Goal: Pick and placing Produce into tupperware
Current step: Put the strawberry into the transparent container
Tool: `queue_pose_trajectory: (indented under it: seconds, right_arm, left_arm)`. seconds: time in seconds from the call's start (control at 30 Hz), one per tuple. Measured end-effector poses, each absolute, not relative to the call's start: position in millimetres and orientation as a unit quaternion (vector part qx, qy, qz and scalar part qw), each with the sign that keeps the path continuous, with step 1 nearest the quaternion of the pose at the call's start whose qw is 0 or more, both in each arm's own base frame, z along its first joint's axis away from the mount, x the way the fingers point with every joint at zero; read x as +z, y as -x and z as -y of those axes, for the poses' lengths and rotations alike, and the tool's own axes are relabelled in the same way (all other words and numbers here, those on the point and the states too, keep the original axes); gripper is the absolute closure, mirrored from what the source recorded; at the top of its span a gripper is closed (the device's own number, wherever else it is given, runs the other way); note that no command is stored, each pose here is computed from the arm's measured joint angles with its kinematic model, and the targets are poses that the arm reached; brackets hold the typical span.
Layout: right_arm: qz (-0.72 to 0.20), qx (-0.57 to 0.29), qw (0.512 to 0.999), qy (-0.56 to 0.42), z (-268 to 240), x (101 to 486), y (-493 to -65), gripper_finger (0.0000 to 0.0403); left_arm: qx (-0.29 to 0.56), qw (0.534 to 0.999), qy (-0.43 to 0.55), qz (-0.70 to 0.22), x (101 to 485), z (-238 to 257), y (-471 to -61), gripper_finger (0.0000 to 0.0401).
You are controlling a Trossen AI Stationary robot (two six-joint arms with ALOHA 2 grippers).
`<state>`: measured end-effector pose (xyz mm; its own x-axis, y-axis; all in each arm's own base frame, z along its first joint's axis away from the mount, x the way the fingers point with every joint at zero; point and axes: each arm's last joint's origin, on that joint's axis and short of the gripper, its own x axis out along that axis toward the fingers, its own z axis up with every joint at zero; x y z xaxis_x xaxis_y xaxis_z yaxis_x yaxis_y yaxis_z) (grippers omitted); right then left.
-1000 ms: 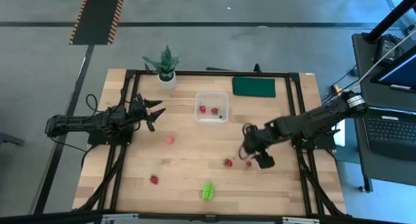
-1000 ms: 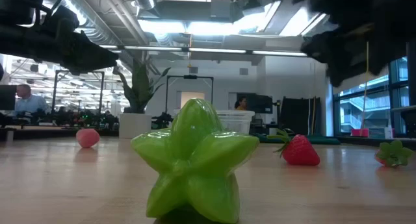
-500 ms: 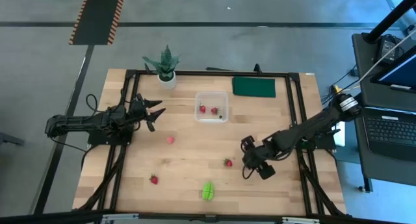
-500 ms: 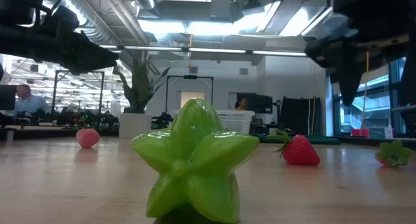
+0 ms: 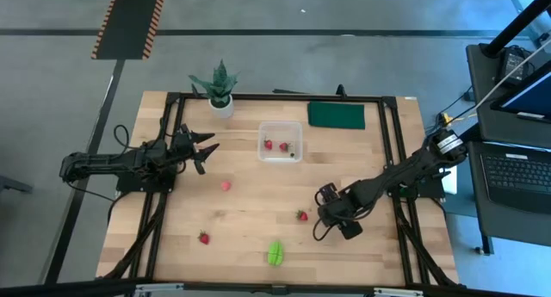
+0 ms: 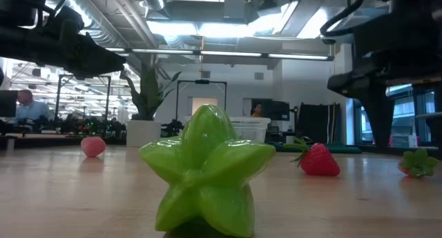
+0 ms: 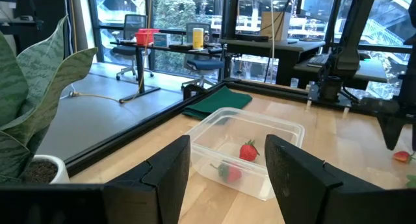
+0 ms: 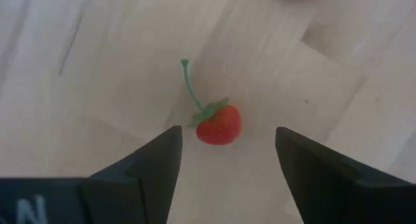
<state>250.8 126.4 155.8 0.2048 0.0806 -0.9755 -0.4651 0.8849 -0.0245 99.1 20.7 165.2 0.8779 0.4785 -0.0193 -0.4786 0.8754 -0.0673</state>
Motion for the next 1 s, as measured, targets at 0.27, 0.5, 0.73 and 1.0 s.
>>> queue_pose_trajectory:
  seconds: [0.27, 0.5, 0.73, 1.0]
  right_arm:
    - [-0.622, 0.187, 0.743, 0.159, -129, 140, -254, 0.0171]
    - [-0.631, 0.181, 0.739, 0.152, -130, 133, -257, 0.0214]
    - [-0.631, 0.179, 0.740, 0.150, -130, 133, -257, 0.0247]
    - [-0.632, 0.178, 0.740, 0.150, -130, 132, -257, 0.0273]
  left_arm:
    - [0.247, 0.968, 0.035, -0.001, 165, -21, -99, 0.0209]
    - [0.247, 0.968, 0.035, -0.001, 165, -21, -99, 0.0209]
    - [0.247, 0.968, 0.035, -0.001, 165, -21, -99, 0.0209]
    - [0.247, 0.968, 0.035, -0.001, 165, -21, -99, 0.0209]
